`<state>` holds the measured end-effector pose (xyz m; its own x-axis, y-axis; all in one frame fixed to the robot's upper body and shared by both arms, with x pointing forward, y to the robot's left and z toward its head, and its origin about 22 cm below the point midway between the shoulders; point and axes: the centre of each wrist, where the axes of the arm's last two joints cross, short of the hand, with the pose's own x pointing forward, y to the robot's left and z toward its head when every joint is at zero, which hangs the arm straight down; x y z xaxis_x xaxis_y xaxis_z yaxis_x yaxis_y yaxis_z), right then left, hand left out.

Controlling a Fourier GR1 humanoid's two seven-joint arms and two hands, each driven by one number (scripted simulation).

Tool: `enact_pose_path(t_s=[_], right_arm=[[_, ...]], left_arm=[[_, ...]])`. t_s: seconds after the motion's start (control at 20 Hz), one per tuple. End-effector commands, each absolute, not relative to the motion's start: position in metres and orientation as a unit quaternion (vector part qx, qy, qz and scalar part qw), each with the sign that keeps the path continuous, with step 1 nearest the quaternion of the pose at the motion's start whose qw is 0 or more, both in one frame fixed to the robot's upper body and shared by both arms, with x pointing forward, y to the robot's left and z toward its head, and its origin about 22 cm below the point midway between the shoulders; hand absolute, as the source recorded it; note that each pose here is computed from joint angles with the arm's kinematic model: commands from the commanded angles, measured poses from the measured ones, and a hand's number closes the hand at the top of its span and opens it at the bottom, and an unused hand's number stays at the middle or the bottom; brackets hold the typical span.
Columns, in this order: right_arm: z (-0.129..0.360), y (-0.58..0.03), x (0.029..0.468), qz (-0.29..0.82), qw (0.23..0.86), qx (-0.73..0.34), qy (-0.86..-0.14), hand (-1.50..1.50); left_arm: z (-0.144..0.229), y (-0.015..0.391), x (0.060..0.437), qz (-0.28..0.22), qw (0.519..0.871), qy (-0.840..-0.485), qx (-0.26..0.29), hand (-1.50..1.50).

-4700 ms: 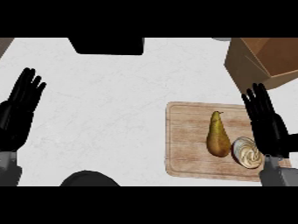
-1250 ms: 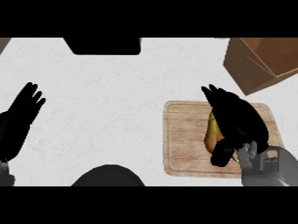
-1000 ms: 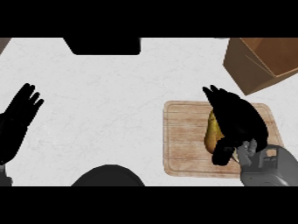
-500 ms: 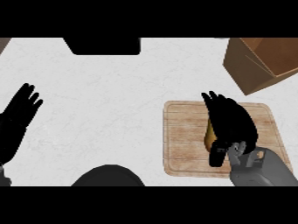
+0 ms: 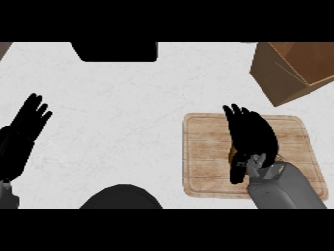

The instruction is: Pick the pear from the cutting board and place it in the cardboard box

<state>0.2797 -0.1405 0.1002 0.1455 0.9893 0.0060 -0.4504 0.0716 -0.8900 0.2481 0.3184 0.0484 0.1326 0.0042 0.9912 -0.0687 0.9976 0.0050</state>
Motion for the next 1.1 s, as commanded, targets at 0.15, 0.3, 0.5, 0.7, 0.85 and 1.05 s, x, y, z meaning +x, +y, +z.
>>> enact_pose_path(t_s=[0.15, 0.3, 0.5, 0.7, 0.85, 1.05], right_arm=[[0.094, -0.167, 0.293, 0.565, 0.659, -0.401, -0.294, -1.5], [0.081, -0.146, 0.295, 0.557, 0.664, -0.401, -0.295, -1.5], [0.079, -0.156, 0.295, 0.563, 0.661, -0.404, -0.286, -1.5], [0.065, -0.152, 0.289, 0.559, 0.659, -0.408, -0.294, -1.5], [0.074, -0.151, 0.277, 0.553, 0.648, -0.418, -0.317, 1.5], [0.072, -0.142, 0.279, 0.574, 0.621, -0.411, -0.34, 1.5]], left_arm=[[0.055, 0.298, 0.243, 0.03, 0.753, -0.657, 0.019, 0.0], [0.05, 0.316, 0.231, 0.019, 0.753, -0.658, 0.016, 0.0], [0.058, 0.327, 0.241, 0.022, 0.747, -0.664, 0.03, 0.0], [0.039, 0.308, 0.241, 0.021, 0.754, -0.656, 0.024, 0.0], [0.045, 0.325, 0.247, 0.022, 0.756, -0.654, 0.014, 0.0], [0.056, 0.313, 0.241, 0.026, 0.746, -0.666, 0.021, 0.0]])
